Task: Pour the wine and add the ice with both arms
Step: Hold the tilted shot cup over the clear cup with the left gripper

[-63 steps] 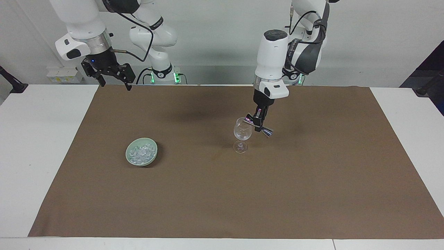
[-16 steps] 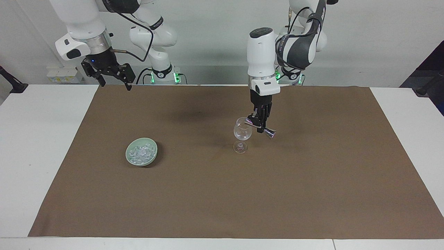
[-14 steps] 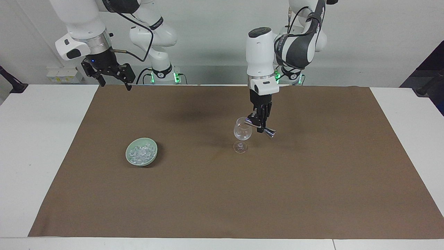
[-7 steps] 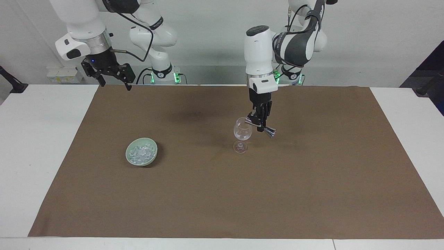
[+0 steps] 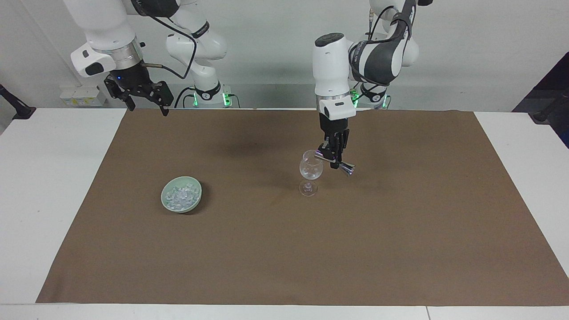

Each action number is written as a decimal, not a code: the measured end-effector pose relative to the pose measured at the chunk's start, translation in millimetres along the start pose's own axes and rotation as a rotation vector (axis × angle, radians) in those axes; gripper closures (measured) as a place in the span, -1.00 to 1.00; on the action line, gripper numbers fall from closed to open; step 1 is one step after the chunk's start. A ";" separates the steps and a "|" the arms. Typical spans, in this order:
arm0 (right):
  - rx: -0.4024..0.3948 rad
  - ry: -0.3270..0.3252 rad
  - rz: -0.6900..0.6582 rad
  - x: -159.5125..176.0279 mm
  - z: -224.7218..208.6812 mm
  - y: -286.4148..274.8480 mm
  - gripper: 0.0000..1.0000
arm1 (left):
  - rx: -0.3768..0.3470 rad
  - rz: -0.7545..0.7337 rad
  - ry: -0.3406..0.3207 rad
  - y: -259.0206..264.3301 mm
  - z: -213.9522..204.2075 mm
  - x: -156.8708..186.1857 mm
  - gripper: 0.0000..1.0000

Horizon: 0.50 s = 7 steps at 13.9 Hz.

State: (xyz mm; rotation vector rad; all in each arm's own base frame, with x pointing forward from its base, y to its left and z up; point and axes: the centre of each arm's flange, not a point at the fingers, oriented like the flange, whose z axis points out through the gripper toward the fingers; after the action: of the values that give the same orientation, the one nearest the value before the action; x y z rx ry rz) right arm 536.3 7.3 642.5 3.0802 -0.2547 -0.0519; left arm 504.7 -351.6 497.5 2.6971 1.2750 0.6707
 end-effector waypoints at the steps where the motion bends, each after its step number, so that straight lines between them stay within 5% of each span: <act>1: 0.000 0.000 0.000 0.0 0.0 0.0 -1.00 | 0.000 0.000 0.000 0.0 0.0 -0.1 0.57; 7: 0.000 0.000 0.000 0.0 0.0 0.0 -1.00 | -0.002 0.011 -0.002 0.7 -2.3 -6.7 0.57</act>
State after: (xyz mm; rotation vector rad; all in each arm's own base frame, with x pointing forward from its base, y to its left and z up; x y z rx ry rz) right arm 536.3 7.3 642.5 3.0802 -0.2548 -0.0519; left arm 500.5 -357.3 497.4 2.7045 1.2594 0.6697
